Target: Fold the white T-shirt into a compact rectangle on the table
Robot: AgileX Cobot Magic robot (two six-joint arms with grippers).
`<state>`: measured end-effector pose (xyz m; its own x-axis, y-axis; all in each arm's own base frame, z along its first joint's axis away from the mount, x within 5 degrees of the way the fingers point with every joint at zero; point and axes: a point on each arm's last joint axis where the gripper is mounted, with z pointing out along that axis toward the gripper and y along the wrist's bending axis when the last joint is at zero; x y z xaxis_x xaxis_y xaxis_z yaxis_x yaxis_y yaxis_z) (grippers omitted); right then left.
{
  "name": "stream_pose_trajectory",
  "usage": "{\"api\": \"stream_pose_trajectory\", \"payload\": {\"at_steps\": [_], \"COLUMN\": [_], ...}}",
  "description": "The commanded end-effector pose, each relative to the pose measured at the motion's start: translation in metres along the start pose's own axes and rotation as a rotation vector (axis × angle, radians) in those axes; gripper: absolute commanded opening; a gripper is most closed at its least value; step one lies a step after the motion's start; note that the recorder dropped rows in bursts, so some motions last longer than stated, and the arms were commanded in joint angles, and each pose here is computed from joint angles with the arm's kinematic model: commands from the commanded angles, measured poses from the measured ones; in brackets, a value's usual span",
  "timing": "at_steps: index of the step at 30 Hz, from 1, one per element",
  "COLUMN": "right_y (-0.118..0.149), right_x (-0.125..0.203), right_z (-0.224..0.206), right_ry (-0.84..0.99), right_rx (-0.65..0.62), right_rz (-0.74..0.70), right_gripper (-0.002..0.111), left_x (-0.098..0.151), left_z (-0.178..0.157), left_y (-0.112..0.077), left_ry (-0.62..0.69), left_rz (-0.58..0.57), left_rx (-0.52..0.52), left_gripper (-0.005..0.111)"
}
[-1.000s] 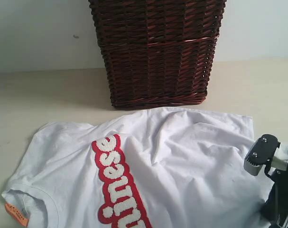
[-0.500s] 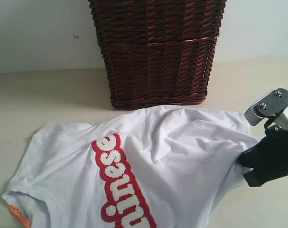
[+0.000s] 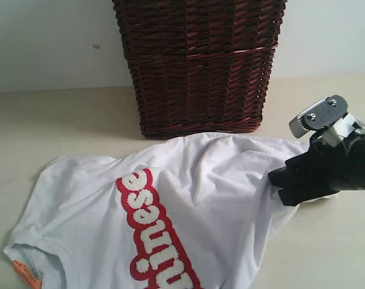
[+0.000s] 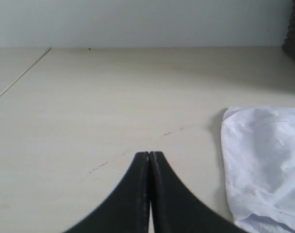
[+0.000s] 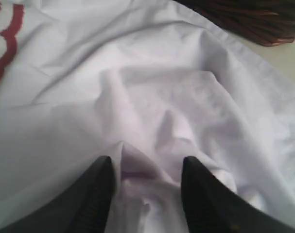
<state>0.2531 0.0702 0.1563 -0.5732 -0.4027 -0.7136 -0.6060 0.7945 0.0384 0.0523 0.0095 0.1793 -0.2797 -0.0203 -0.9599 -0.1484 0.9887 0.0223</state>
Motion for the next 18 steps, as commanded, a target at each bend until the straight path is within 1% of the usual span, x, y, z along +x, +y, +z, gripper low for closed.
{"api": "stream_pose_trajectory", "payload": {"at_steps": [1, 5, 8, 12, 14, 15, 17, 18], "right_y": [-0.009, -0.014, -0.014, -0.021, -0.029, -0.032, -0.042, -0.046], "right_x": [-0.012, -0.029, -0.033, -0.044, -0.048, -0.045, -0.029, -0.017], "right_z": [0.012, 0.012, 0.008, -0.015, -0.036, -0.044, -0.059, -0.064], "right_ry": [0.005, -0.042, -0.061, -0.122, -0.159, -0.138, -0.017, 0.061], "right_rx": [0.035, 0.049, 0.055, 0.133, 0.166, 0.165, 0.130, 0.089], "right_rz": [0.009, 0.062, 0.102, 0.097, 0.041, -0.035, -0.171, -0.190], "right_gripper": [0.045, 0.045, 0.045, 0.045, 0.045, 0.045, 0.045, 0.045], "left_x": [-0.001, -0.001, -0.001, -0.001, -0.001, -0.001, -0.001, -0.001], "left_z": [0.000, 0.000, 0.000, 0.000, 0.000, 0.000, 0.000, 0.000], "left_y": [0.000, 0.000, 0.000, 0.000, 0.000, 0.000, 0.000, 0.000], "left_ry": [-0.011, -0.011, -0.011, -0.011, -0.011, -0.011, -0.011, -0.011], "left_rz": [-0.004, -0.004, -0.004, -0.004, -0.004, -0.004, -0.004, -0.004], "left_rx": [-0.001, -0.001, -0.001, -0.001, -0.001, -0.001, -0.001, -0.001], "left_gripper": [0.000, 0.000, 0.000, 0.000, 0.000, 0.000, 0.000, 0.000]}}
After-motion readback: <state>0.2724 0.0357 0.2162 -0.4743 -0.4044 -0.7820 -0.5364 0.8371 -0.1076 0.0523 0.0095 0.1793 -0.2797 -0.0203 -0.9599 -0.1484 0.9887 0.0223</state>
